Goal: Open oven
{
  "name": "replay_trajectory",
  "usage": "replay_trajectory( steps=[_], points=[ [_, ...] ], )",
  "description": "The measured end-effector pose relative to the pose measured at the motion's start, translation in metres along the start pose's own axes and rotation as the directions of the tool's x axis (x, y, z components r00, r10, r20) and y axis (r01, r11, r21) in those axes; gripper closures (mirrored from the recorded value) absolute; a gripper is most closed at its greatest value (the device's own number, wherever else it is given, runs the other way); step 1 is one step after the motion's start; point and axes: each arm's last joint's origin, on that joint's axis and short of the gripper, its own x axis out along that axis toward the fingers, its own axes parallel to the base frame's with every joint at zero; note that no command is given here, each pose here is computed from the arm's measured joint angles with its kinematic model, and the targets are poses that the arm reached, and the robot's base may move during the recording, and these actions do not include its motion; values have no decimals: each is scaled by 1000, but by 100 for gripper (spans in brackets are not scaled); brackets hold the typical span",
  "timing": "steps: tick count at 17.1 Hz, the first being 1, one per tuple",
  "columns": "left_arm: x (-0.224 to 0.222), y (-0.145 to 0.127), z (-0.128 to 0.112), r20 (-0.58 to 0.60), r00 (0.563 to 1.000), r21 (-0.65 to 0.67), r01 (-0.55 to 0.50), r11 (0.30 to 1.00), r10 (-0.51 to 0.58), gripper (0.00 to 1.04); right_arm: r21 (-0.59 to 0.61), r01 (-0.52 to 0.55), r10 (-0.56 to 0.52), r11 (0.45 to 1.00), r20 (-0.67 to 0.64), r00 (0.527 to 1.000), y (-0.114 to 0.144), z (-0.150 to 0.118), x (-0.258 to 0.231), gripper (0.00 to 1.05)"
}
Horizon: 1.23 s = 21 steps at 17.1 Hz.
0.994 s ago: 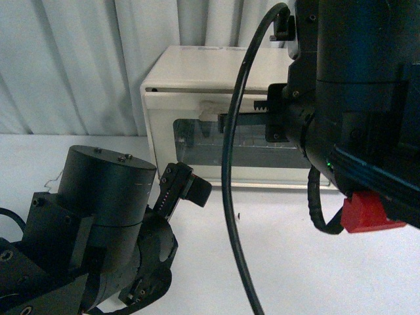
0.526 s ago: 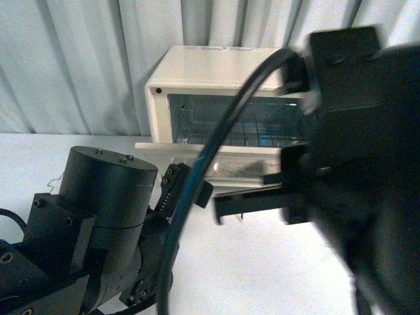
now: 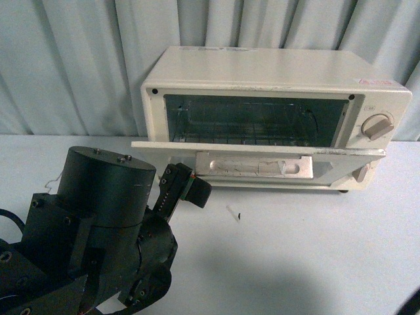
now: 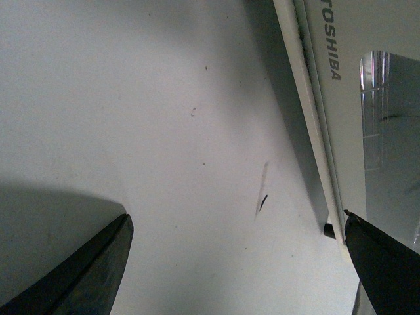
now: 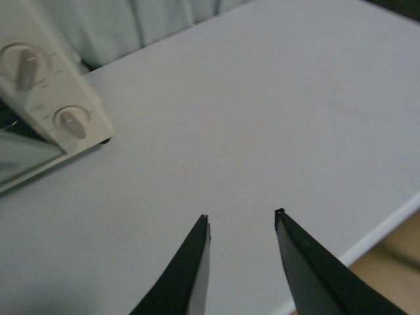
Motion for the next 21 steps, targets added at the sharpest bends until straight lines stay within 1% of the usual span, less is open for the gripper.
replay_trajectory(
  steps=[1,2,3,4,5,6,7,8,9,11,13,21],
  points=[
    [0,0,0,2,1000,-1,-1,1000,1,7,91,37,-33,995,-40,999,-5,-1,9,59],
    [0,0,0,0,1000,0,0,1000,0,7,93,67,-61,993,-66,996,-4,-4,14,51],
    [0,0,-1,-2,1000,2,1,1000,-1,7,76,76,-68,994,-105,992,-3,-9,18,42],
    [0,0,-1,-4,1000,2,1,1000,-1,7,136,-203,200,970,36,979,-5,-11,29,48],
    [0,0,1,3,1000,-1,0,1000,0,7,-53,-435,437,899,178,881,-11,-11,20,67],
    [0,0,0,0,1000,0,1,1000,-1,7,-145,-492,510,858,346,788,-10,9,8,76],
    [0,0,-1,-2,1000,1,1,1000,-1,7,-225,-481,531,847,369,763,-13,14,1,87],
    [0,0,0,-2,1000,1,2,1000,-2,7,-264,-458,524,849,310,793,-22,10,3,98],
    [0,0,0,-1,1000,1,0,1000,0,7,-275,-423,497,863,313,809,-27,11,4,103],
    [0,0,0,-2,1000,1,2,1000,-2,7,-295,-428,514,854,349,784,-30,15,-4,103],
    [0,0,0,-2,1000,1,1,1000,-1,7,-304,-424,512,853,333,792,-32,13,-7,103],
    [0,0,0,-1,1000,1,1,1000,-1,7,-307,-422,513,853,345,786,-38,10,-18,103]
  ],
)
